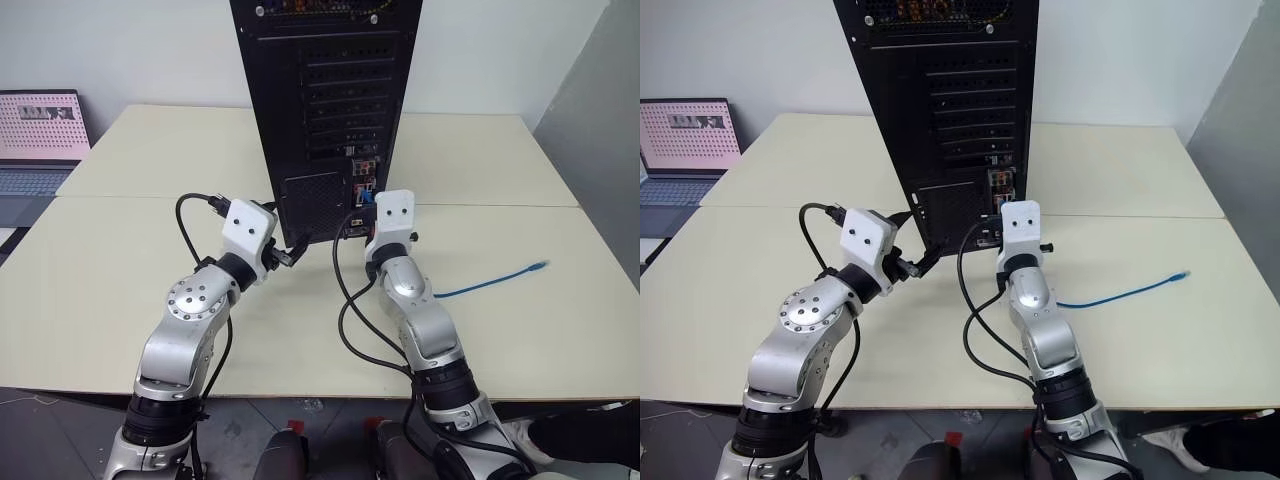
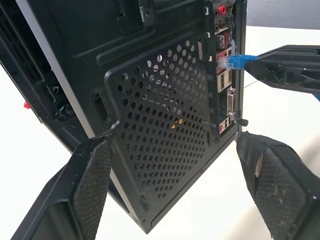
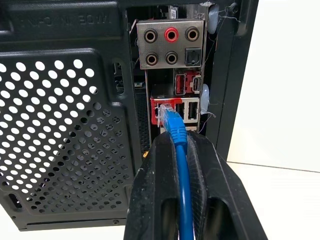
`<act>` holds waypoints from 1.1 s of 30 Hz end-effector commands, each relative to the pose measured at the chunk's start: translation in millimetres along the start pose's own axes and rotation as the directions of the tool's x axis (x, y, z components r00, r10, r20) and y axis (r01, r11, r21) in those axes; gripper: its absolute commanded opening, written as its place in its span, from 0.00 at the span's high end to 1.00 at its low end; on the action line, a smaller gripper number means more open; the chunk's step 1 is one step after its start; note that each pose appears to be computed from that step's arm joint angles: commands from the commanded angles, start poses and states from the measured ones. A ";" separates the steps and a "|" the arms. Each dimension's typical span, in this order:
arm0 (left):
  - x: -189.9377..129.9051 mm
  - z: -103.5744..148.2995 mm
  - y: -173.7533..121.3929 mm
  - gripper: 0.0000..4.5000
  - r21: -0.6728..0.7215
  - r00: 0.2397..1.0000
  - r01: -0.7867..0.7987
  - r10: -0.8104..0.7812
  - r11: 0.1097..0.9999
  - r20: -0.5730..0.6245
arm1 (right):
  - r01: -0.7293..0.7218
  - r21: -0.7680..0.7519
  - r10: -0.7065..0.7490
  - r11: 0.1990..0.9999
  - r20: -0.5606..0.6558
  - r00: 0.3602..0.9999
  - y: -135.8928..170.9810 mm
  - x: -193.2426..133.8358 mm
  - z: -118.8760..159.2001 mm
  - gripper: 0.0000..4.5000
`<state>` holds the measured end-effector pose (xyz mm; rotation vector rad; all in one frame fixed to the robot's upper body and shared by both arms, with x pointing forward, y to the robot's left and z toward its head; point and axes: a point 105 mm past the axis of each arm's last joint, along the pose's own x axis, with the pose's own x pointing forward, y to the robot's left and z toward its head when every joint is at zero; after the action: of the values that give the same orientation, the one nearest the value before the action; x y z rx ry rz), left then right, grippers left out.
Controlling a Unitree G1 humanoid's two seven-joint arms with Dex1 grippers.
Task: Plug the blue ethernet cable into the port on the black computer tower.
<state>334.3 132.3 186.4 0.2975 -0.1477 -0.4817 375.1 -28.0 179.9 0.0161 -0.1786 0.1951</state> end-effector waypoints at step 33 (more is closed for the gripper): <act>-5.4 27.4 -20.9 0.10 -0.050 0.979 0.169 -0.162 0.984 0.126 | -0.094 -0.020 0.096 0.995 0.114 0.989 44.9 19.7 20.4 1.00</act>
<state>318.8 109.9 192.0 0.2140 -0.1736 -0.6636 385.4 -6.8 175.2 -0.0515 -0.2319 0.2342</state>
